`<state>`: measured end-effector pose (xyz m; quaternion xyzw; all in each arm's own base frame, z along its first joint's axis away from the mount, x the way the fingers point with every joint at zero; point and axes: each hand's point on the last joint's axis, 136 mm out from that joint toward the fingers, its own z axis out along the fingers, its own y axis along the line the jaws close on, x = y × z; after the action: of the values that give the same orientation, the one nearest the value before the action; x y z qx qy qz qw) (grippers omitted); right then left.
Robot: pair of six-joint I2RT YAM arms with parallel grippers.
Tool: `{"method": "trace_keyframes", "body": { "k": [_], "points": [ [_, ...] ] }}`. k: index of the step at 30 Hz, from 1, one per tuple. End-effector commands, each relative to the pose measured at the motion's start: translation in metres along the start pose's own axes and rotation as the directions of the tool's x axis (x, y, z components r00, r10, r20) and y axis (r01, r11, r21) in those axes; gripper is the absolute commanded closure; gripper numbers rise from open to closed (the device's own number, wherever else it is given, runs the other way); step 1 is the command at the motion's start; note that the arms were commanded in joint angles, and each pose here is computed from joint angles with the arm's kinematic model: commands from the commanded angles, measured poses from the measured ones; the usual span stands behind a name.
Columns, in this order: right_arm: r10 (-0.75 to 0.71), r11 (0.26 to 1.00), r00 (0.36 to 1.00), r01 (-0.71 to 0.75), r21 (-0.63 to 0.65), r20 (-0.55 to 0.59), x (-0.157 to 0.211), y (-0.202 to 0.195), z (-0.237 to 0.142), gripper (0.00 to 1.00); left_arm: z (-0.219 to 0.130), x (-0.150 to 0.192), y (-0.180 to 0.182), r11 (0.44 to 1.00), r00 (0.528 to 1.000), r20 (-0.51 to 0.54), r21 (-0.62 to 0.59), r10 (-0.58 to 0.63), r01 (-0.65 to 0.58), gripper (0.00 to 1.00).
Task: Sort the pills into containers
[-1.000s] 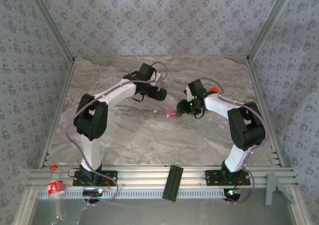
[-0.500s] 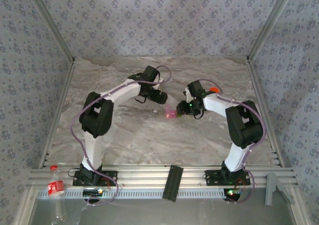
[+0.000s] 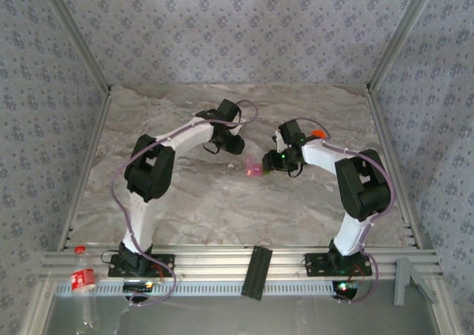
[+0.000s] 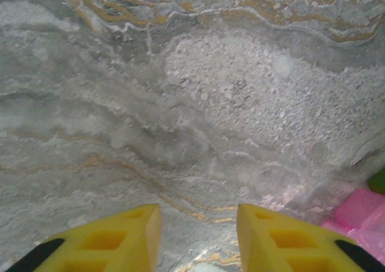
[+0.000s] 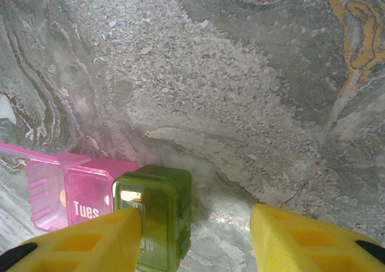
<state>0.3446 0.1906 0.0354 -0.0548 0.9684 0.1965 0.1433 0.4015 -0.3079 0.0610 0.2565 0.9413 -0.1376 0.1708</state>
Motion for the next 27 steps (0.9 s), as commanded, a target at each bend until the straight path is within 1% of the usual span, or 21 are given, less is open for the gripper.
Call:
{"method": "trace_keyframes", "body": {
  "k": [1, 4, 5, 15, 27],
  "points": [
    [0.012, 0.998, 0.999, -0.009, 0.059, -0.052, 0.017, -0.015, 0.013, 0.48, 0.0, -0.002, -0.014, 0.999, 1.0, -0.012, 0.046, 0.014, -0.013, 0.78],
    [0.013, 0.998, 0.999, -0.01, 0.062, -0.051, 0.017, -0.015, 0.013, 0.48, 0.001, -0.003, -0.021, 0.998, 1.0, -0.016, 0.064, 0.021, -0.02, 0.97],
    [0.011, 0.998, 0.999, -0.008, 0.061, -0.051, 0.017, -0.015, 0.014, 0.48, 0.001, -0.004, -0.023, 0.997, 1.0, -0.015, 0.07, 0.024, -0.022, 1.0],
    [0.014, 0.998, 0.998, -0.01, 0.067, -0.055, 0.019, -0.015, 0.015, 0.48, -0.001, 0.002, -0.044, 0.991, 0.998, -0.029, 0.122, 0.056, -0.052, 1.0],
    [0.017, 0.997, 0.998, -0.013, 0.076, -0.056, 0.02, -0.017, 0.016, 0.49, -0.018, 0.013, -0.072, 0.98, 0.997, -0.011, 0.184, 0.082, -0.079, 1.0]
  ]
}}
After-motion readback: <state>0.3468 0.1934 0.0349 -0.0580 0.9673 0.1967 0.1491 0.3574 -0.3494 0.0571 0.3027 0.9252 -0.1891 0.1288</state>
